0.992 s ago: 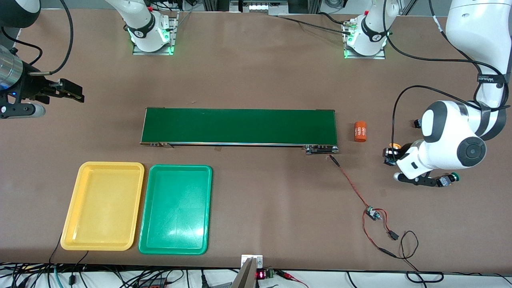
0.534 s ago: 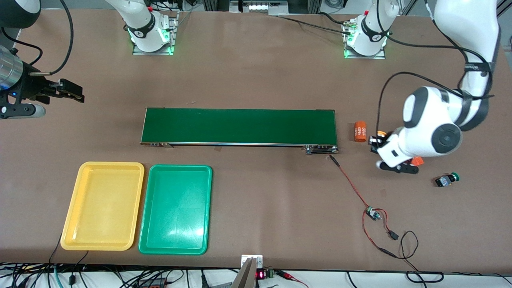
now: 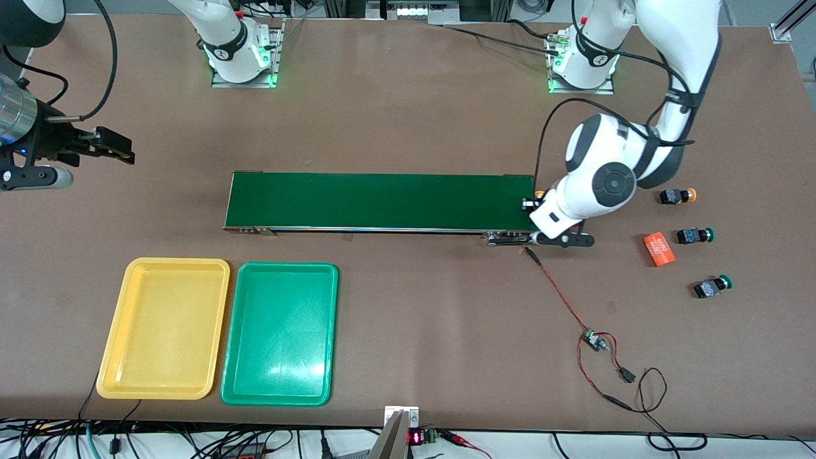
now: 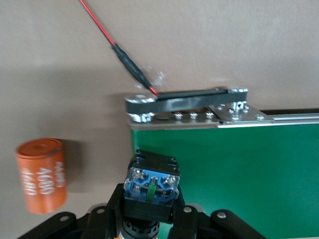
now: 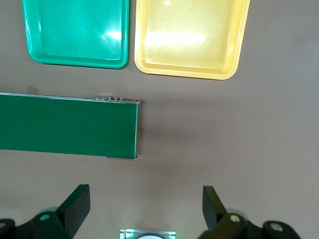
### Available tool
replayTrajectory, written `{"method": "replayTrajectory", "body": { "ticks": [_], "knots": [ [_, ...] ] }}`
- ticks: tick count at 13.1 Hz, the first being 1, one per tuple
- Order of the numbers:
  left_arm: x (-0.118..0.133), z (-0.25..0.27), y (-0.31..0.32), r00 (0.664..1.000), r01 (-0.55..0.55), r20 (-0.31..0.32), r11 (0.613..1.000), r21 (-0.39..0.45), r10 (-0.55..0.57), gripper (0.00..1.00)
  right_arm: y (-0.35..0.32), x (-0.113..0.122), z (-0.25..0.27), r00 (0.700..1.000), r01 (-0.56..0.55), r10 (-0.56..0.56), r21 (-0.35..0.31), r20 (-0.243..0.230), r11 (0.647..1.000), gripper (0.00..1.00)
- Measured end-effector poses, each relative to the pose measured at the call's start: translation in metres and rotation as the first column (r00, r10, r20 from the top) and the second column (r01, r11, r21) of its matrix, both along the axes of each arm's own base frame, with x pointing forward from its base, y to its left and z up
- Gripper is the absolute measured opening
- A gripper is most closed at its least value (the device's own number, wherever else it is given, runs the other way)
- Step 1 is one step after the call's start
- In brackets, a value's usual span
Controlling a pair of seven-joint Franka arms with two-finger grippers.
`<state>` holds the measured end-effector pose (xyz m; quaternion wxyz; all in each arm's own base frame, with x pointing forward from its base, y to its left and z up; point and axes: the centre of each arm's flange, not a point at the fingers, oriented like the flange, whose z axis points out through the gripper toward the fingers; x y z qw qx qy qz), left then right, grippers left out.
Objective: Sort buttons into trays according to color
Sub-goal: 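Carry the button to the green conveyor belt and release it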
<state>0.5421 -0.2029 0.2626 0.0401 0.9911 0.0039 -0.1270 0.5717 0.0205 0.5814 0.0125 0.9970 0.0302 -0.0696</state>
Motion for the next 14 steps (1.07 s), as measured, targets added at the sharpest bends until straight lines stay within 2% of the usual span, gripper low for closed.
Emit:
{"method": "replayTrajectory", "body": {
  "ticks": [2,9,12,13,14],
  "knots": [
    [-0.007,-0.007,-0.003,1.0,-0.014,-0.007,1.0,-0.012,0.014,0.4,0.0,0.0,0.0,1.0,0.0,0.0,0.0,0.0,1.0,1.0],
    [-0.015,-0.01,-0.02,0.998,-0.046,0.041,0.999,-0.023,0.046,0.4,-0.004,0.001,-0.003,1.0,0.007,-0.007,-0.001,-0.005,1.0,1.0],
    [-0.019,-0.016,-0.021,0.999,-0.045,0.03,0.999,-0.019,0.045,0.41,-0.004,0.001,-0.003,1.0,0.007,-0.007,-0.001,-0.005,1.0,1.0],
    [-0.02,-0.019,-0.021,0.999,-0.044,0.025,0.999,-0.017,0.045,0.45,-0.004,0.001,-0.003,1.0,0.007,-0.007,-0.001,-0.005,1.0,1.0],
    [-0.02,-0.02,-0.022,0.999,-0.044,0.024,0.999,-0.017,0.044,0.55,-0.004,0.001,-0.003,1.0,0.007,-0.007,-0.001,-0.005,1.0,1.0]
  ]
}}
